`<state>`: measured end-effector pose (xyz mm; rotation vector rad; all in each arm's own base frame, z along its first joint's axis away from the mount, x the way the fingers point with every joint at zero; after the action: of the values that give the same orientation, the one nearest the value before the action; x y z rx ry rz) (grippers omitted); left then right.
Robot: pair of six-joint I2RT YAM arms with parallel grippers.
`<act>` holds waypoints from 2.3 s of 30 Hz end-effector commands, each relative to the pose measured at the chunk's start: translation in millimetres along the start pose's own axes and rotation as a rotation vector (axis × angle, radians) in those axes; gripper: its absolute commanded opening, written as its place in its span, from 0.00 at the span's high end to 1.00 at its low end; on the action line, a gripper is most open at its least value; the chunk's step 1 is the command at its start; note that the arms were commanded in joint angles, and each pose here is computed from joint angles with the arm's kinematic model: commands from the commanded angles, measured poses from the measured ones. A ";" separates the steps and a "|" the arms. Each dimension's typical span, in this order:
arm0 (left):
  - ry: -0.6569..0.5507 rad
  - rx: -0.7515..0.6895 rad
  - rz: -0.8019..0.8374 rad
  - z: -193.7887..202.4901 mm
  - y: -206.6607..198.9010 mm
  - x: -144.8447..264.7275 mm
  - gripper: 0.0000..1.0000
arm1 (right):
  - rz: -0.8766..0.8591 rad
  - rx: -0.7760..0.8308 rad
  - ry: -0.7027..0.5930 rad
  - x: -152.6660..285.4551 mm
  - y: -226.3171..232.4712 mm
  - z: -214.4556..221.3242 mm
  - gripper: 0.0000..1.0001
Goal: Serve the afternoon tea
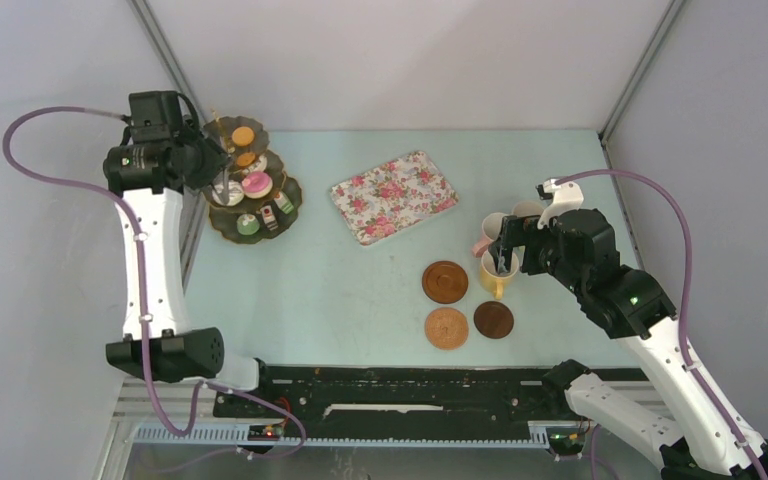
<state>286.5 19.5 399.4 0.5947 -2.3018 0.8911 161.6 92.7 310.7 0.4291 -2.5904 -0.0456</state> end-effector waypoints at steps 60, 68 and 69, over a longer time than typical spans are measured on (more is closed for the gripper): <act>0.501 -1.168 0.690 227.9 -125.7 -246.7 0.39 | 0.212 -0.109 0.088 18.8 -24.9 -3.1 0.00; 0.479 -1.142 0.686 218.6 -126.2 -235.9 0.25 | 0.170 -0.092 0.085 23.2 -22.4 -2.5 0.00; 0.476 -1.139 0.679 216.2 -127.7 -233.8 0.22 | 0.157 -0.092 0.085 24.3 -21.4 -2.2 0.00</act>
<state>447.6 -175.4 141.4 -0.8015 -2.0115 -0.1563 153.2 65.2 308.3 0.1335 -2.4801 -0.0746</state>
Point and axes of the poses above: each gripper's point midway between its finger pads, its own x axis back along the fingers, its own y axis along the line the jaws close on, z = x × y, the point moved 8 cm from there along x, back along the fingers, and after that the axes turned 5 degrees about x, right-handed, at the moved point
